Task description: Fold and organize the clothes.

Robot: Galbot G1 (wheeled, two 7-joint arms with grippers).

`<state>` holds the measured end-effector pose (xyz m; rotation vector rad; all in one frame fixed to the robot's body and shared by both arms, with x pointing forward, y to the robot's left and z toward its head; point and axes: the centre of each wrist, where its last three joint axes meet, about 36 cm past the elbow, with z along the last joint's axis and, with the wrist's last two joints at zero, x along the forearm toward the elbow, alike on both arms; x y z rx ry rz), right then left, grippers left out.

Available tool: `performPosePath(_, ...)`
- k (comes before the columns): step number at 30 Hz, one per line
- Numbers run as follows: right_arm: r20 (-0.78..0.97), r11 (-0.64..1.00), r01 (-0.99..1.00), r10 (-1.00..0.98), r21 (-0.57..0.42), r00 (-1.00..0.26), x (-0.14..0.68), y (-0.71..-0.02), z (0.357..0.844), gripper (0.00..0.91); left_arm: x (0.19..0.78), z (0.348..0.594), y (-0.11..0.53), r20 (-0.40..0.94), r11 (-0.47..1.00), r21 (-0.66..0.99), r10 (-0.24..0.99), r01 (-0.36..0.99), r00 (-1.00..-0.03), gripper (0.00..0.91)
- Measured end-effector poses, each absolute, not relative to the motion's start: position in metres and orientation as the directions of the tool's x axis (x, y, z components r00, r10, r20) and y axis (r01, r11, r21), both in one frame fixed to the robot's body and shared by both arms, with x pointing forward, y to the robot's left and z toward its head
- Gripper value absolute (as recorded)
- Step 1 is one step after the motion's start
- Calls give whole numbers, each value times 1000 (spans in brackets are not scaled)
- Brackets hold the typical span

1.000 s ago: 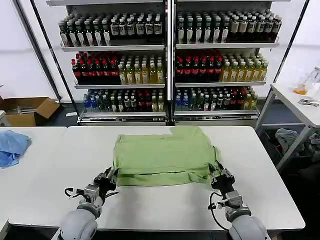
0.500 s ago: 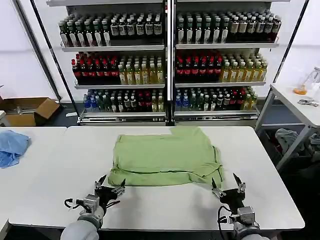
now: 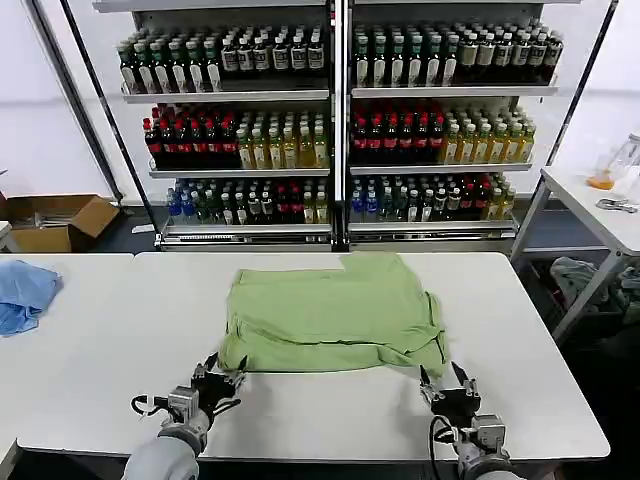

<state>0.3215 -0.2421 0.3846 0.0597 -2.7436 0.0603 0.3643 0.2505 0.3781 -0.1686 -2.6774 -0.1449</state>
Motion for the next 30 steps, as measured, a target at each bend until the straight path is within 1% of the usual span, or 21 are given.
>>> performPosePath(12,411,1000,-30,-26,-3,-911,325,-248,378,0,366,374,253,454,987,59,108,151,-884,40)
performPosePath(21,400,1000,-24,-22,0,-916,322,-259,387,0,370,370,261,463,987,61,106,151,-880,40)
performPosePath(30,390,999,-30,-24,-11,-921,312,-268,398,0,366,376,271,462,986,68,103,151,-881,30)
